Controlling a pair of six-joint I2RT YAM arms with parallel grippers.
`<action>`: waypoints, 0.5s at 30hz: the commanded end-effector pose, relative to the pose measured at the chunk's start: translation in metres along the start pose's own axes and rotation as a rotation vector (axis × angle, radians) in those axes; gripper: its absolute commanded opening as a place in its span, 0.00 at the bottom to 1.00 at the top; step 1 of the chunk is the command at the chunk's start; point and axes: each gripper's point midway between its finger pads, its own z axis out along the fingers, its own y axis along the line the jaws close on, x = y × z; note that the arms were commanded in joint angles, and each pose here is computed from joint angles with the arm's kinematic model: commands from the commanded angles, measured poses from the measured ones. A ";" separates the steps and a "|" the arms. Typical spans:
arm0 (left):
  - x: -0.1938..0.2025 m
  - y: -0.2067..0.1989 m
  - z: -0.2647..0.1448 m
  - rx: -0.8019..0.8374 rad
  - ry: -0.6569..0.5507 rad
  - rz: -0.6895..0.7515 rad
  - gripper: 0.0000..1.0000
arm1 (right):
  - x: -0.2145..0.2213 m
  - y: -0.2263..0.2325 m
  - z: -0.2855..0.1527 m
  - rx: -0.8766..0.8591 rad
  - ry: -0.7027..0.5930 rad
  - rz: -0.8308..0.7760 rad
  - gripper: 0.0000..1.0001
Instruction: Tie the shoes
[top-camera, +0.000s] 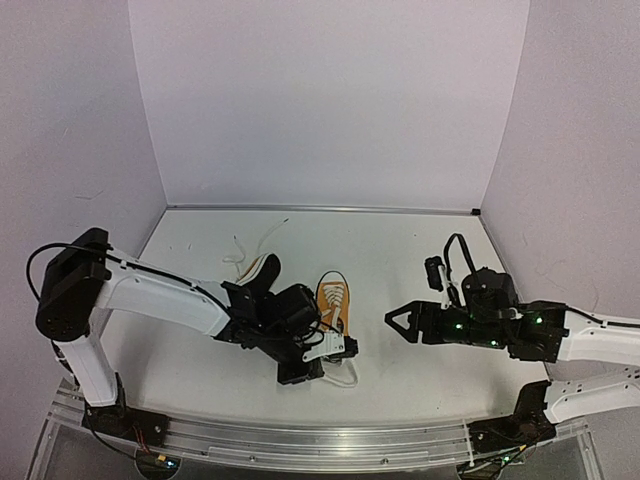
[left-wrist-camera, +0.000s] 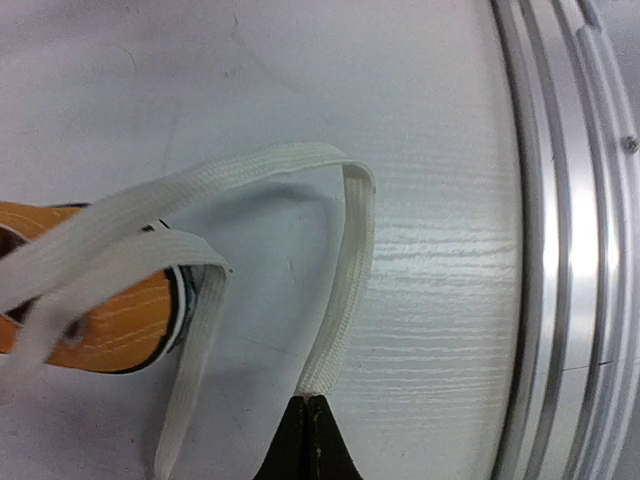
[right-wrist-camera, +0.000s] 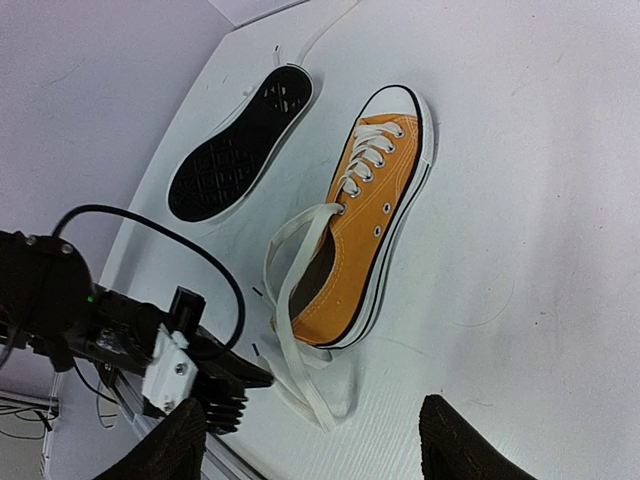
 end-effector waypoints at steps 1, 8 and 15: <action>-0.093 0.002 -0.084 -0.056 -0.355 0.001 0.00 | -0.017 0.010 -0.003 0.001 -0.038 -0.018 0.69; -0.097 0.064 -0.141 -0.275 -0.498 -0.189 0.00 | -0.015 0.013 0.009 0.014 0.002 -0.052 0.69; -0.045 0.124 -0.157 -0.482 -0.428 -0.415 0.00 | -0.003 0.018 0.025 0.006 0.079 -0.089 0.68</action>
